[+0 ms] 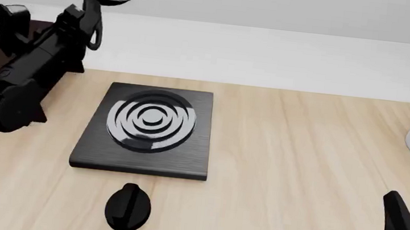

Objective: Put the frying pan on top of the cabinet.

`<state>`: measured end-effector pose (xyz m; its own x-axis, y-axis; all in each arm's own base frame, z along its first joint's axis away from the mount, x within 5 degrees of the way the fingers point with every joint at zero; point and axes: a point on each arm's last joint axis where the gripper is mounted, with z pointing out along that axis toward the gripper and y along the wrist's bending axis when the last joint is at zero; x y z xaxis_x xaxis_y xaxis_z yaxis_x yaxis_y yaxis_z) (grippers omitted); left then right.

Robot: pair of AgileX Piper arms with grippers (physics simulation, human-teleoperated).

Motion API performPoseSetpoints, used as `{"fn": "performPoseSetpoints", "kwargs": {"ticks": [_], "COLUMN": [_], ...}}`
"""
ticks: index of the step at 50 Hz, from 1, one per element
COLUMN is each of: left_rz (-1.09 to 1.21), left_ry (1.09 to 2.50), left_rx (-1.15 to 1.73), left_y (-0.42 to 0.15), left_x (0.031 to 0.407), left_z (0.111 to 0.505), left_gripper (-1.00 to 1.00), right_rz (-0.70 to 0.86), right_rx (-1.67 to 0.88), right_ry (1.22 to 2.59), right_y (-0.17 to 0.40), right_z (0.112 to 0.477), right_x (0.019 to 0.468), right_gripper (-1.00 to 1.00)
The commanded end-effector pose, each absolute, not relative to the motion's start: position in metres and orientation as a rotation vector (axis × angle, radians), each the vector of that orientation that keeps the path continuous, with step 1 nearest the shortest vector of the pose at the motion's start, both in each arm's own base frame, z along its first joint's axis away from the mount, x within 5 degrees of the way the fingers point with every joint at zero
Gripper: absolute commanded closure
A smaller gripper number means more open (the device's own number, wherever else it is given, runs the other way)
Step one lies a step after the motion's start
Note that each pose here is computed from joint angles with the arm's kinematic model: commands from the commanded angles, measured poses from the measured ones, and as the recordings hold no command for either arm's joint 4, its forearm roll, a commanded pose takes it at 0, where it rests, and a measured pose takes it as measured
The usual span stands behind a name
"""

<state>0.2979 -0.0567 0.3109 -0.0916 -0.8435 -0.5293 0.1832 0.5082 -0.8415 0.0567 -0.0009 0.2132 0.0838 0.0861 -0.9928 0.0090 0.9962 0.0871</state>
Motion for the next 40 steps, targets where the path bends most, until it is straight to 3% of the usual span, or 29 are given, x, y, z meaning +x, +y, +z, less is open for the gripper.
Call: {"fn": "performPoseSetpoints", "kwargs": {"ticks": [1, 40], "left_rz": [-0.910, -0.838], "left_ry": [1.301, 1.184], "left_rx": [-0.697, -0.944], "left_y": [-0.018, 0.049], "left_x": [0.287, 0.313], "left_z": [0.316, 0.274], "left_gripper": [1.00, 1.00], "right_rz": [0.055, 0.051], "right_rx": [0.073, 0.055], "right_ry": [1.486, 1.492], "right_y": [-0.001, 0.000], "right_z": [0.213, 0.213], "right_x": [0.057, 0.057], "right_gripper": [-1.00, -1.00]}}
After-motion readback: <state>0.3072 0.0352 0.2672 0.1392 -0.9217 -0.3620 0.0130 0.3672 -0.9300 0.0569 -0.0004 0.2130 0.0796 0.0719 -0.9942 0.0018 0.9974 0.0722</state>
